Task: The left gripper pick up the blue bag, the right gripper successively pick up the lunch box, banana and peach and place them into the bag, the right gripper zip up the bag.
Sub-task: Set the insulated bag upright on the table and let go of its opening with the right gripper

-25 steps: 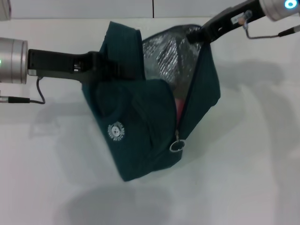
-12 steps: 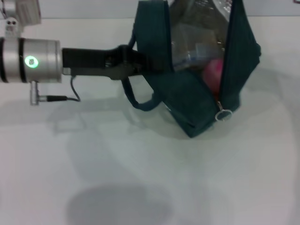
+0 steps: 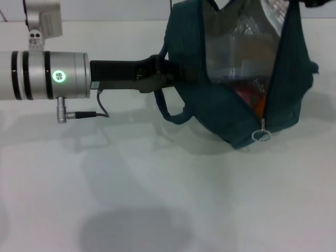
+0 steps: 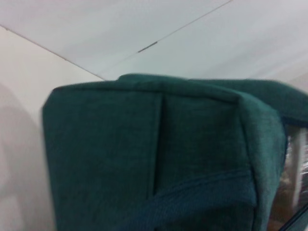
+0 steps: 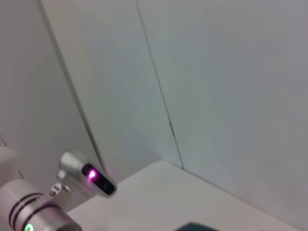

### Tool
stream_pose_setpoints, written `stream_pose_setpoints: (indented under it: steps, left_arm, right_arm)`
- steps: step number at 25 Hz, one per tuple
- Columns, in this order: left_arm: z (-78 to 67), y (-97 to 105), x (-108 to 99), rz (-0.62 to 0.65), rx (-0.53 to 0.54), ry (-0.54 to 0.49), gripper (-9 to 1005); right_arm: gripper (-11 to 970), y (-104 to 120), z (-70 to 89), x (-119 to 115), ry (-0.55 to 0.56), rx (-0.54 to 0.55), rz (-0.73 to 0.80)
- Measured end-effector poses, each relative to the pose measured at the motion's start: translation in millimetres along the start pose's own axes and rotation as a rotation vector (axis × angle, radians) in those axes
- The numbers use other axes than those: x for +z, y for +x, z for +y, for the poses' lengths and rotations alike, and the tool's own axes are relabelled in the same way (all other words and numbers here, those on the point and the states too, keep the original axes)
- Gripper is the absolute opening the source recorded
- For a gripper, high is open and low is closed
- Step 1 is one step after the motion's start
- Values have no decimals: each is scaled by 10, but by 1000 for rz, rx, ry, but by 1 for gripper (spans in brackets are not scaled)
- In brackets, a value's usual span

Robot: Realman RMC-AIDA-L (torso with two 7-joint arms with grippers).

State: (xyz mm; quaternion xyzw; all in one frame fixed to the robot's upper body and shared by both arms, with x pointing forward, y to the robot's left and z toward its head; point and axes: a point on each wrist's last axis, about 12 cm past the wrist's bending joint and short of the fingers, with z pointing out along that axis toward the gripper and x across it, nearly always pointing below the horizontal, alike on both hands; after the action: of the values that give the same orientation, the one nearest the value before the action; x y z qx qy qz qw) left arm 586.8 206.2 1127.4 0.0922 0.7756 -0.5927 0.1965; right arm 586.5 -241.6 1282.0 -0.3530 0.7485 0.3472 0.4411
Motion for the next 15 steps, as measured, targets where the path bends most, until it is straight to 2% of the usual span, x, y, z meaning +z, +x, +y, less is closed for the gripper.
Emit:
stream_pose_setpoints:
  steps: [5,8,15]
  left_arm:
    - [-108,-30,8,19,2,69,35]
    - [-93,-49,-18,40,-25,38,35]
    - [-64,-89,-149,34,-55,12,35]
  right_arm:
    - [7,157,-91,-85,6,56,-21]
    - [8,307,-207,-12,8,119,7]
    - [8,387,-279,16,1,152,22]
